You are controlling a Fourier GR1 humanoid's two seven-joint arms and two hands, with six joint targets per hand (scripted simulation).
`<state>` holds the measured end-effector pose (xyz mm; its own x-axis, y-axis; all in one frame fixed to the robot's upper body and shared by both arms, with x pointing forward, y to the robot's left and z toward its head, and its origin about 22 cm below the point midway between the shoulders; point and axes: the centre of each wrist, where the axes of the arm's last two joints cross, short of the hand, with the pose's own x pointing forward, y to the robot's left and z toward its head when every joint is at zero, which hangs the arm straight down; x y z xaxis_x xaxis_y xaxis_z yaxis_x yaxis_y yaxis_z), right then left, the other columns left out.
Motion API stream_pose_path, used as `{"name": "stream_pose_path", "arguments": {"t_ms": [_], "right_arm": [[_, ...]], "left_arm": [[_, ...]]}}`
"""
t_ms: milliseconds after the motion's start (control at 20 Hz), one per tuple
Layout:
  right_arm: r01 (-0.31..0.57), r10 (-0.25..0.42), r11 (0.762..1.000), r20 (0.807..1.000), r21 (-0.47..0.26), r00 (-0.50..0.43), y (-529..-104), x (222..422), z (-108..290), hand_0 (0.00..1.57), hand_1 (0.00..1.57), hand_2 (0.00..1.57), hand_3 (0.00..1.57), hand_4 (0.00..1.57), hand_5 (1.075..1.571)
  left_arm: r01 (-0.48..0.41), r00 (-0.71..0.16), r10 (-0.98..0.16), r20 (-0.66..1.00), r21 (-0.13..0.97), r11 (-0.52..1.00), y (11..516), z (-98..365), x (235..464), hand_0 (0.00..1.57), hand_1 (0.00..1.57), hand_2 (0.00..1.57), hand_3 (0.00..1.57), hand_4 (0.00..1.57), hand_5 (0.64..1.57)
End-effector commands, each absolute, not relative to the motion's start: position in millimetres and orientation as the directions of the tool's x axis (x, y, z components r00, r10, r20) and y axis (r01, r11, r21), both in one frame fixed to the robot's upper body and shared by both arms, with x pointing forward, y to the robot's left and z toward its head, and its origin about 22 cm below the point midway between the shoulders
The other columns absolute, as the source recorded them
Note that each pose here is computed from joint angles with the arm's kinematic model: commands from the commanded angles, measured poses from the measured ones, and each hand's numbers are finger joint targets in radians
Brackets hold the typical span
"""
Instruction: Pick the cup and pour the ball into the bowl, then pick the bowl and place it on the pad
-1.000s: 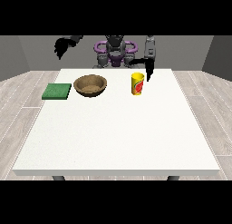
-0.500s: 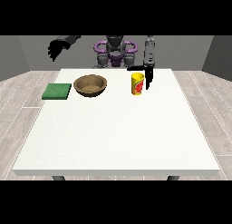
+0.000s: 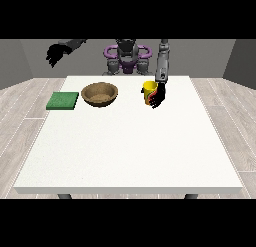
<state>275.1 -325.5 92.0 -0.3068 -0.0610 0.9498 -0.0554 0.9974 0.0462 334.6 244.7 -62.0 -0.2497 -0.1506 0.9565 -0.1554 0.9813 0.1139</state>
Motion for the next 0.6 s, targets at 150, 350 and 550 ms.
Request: {"name": "stream_pose_path", "arguments": {"t_ms": [150,350,550], "right_arm": [[-0.126,-0.07,0.992,0.928,0.026,-0.365,-351.2,268.3,131.4,0.0,0.0,0.0,0.16,0.64,1.568],[-0.036,-0.091,0.996,0.964,0.085,-0.252,-384.5,269.8,95.5,0.0,0.0,0.0,0.18,0.63,1.566],[0.011,-0.081,0.996,0.99,0.083,-0.115,-383.3,272.0,73.0,0.0,0.0,0.0,0.33,0.64,1.565]], "left_arm": [[-0.294,-0.255,-0.293,0.922,0.214,0.931,265.4,-73.1,335.8,1.28,1.28,1.57,1.57,1.37,1.457],[-0.22,-0.179,-0.355,0.918,0.314,0.923,224.5,-68.8,341.0,1.28,1.28,1.57,1.57,1.41,1.413],[-0.194,-0.137,-0.511,0.849,0.483,0.854,196.6,-40.3,362.3,1.29,1.29,1.57,1.57,1.41,1.446]]}}
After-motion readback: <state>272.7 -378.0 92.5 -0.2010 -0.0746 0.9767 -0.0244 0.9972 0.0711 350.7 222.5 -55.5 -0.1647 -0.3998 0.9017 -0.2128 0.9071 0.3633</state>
